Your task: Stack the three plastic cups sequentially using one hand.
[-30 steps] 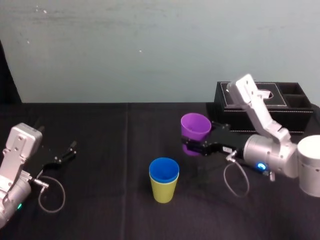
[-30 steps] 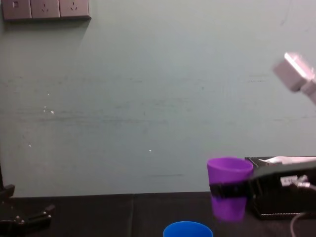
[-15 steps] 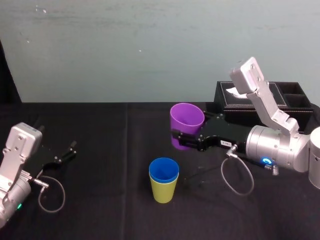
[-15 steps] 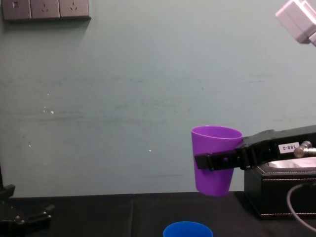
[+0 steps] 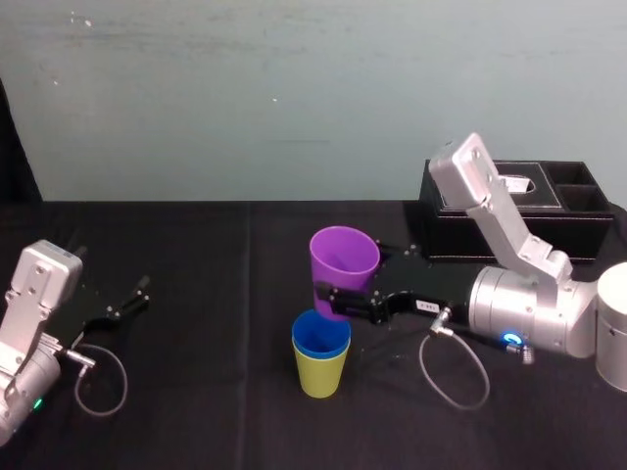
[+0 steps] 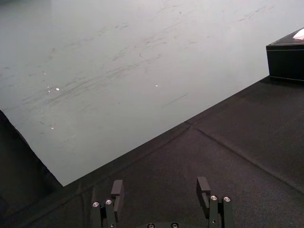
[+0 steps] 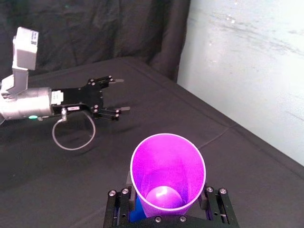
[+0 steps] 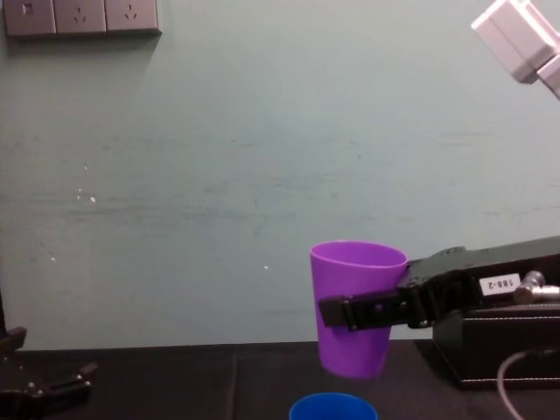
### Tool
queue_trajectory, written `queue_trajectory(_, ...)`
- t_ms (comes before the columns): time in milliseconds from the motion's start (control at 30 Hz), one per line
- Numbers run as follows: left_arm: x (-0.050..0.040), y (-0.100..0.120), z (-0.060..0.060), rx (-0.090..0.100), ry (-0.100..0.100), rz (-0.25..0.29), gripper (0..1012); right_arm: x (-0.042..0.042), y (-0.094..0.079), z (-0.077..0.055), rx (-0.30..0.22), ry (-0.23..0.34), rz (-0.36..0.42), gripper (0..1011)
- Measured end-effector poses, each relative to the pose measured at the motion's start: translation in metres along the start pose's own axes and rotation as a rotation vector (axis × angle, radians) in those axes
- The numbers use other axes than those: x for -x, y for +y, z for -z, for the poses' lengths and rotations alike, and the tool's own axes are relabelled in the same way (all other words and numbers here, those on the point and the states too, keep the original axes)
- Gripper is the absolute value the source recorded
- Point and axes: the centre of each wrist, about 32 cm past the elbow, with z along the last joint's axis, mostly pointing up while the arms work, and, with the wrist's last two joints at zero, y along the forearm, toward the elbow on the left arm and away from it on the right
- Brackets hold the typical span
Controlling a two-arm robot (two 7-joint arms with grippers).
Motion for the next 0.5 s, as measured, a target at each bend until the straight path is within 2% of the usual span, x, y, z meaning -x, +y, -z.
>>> queue_trajectory(300, 0.0, 0.0, 0.0, 0.0, 0.0, 0.0, 1000, 0.0067, 0.0053, 0.0046, 0.01, -0.001, -0.026, 723)
queue_trajectory(500, 0.0, 0.0, 0.0, 0.0, 0.0, 0.0, 1000, 0.0075, 0.0073, 0.0077, 0.016, 0.0, -0.029, 723)
